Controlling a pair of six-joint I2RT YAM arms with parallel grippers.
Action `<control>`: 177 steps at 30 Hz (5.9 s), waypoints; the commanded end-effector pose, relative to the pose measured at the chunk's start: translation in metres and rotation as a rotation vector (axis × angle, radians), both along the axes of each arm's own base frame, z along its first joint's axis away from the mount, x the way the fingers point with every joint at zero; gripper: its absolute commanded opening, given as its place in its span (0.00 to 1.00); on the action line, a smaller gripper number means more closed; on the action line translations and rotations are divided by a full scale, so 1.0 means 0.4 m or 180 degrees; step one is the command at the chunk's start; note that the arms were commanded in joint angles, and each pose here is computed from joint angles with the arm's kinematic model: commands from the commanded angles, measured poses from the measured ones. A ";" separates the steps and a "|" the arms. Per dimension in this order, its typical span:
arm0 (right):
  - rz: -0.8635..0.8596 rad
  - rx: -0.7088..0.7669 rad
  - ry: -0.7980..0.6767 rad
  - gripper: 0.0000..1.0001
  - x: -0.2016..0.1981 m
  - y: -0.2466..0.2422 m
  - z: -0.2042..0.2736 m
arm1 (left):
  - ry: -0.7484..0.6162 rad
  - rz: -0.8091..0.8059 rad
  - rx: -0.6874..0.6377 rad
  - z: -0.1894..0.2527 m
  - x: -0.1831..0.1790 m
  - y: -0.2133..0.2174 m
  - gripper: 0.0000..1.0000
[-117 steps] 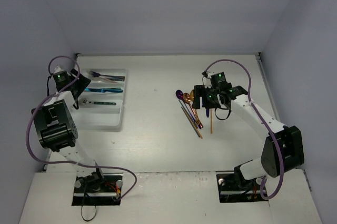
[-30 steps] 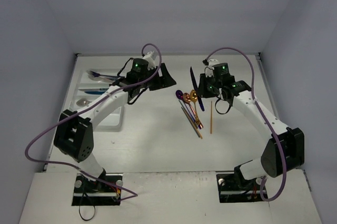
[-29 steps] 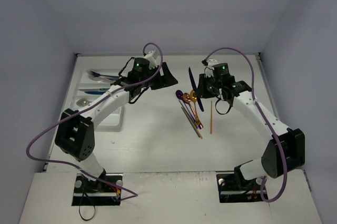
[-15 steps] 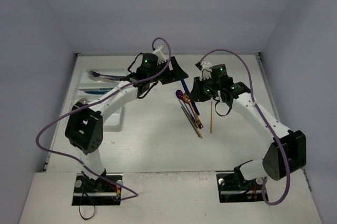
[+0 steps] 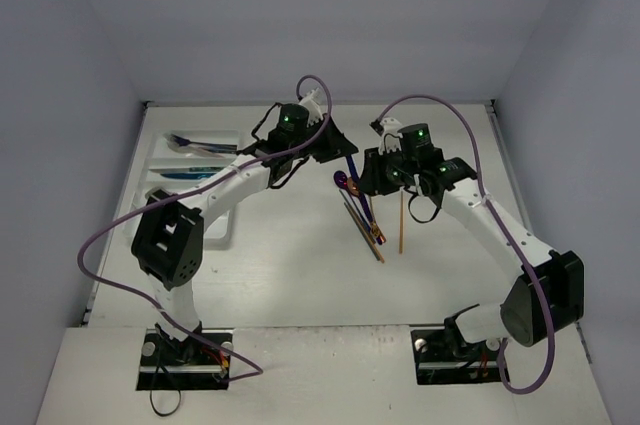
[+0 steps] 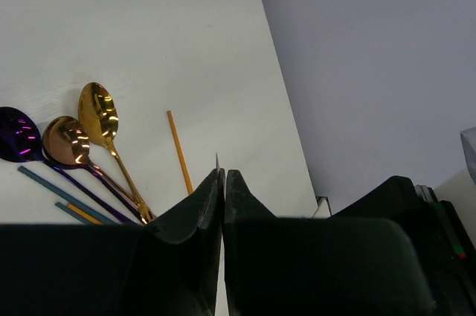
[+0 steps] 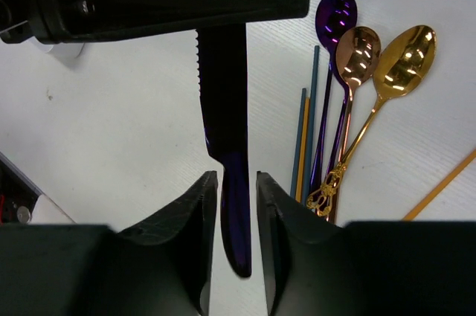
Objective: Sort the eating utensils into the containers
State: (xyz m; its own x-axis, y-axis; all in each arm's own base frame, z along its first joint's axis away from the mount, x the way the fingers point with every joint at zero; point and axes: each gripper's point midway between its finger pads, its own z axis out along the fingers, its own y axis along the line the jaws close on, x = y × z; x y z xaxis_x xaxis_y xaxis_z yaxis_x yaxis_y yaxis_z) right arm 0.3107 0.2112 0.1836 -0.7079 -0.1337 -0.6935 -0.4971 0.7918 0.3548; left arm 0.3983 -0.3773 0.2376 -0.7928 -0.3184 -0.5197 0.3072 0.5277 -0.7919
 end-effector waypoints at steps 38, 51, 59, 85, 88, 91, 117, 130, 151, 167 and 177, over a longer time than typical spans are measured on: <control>-0.0369 -0.0078 -0.0292 0.82 0.009 -0.091 0.022 | -0.0306 0.3146 0.0304 -0.100 0.335 1.169 0.01; -0.0373 -0.0078 -0.0257 0.82 0.005 -0.095 0.012 | -0.0208 0.3252 0.1532 -0.144 0.224 1.248 0.64; -0.0621 -0.0226 -0.0176 0.81 0.016 -0.123 -0.022 | 0.0011 0.3249 0.2300 -0.126 0.163 1.308 0.69; -0.1459 -0.0786 0.0721 0.31 0.091 -0.161 -0.264 | -0.0091 0.1330 0.1781 -0.080 -0.109 0.499 0.67; -0.1490 -0.0866 0.0775 0.31 0.106 -0.155 -0.290 | -0.0093 0.1266 0.1759 -0.082 -0.114 0.473 0.67; -0.1540 -0.0910 0.0744 0.31 0.131 -0.151 -0.295 | -0.0085 0.1226 0.1751 -0.085 -0.116 0.460 0.67; -0.1666 -0.1446 0.0919 0.08 0.153 -0.161 -0.452 | 0.0002 0.1114 0.1714 -0.107 -0.122 0.432 0.67; -0.1353 -0.0921 0.0204 0.00 0.191 -0.116 -0.187 | -0.0225 0.0684 0.1033 -0.002 -0.117 0.300 0.67; 0.0021 0.0050 -0.0187 0.00 0.011 0.061 0.055 | -0.1169 0.0119 0.1048 0.138 -0.064 0.105 0.60; 0.0102 0.0049 -0.0252 0.00 0.004 0.087 0.072 | -0.0984 0.0152 0.1456 0.063 -0.032 0.096 0.20; 0.0071 0.0026 -0.0249 0.50 0.011 0.093 0.068 | -0.1036 0.0371 0.1549 0.061 -0.028 0.148 0.00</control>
State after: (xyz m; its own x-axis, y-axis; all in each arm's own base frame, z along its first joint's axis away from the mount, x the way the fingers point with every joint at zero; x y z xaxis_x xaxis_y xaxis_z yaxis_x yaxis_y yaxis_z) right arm 0.3064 0.2399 0.1780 -0.7168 -0.1750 -0.6750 -0.5040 0.7989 0.3281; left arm 0.3784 -0.3396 0.2233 -0.6408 -0.0014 -0.7677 0.4297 0.8280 -0.3602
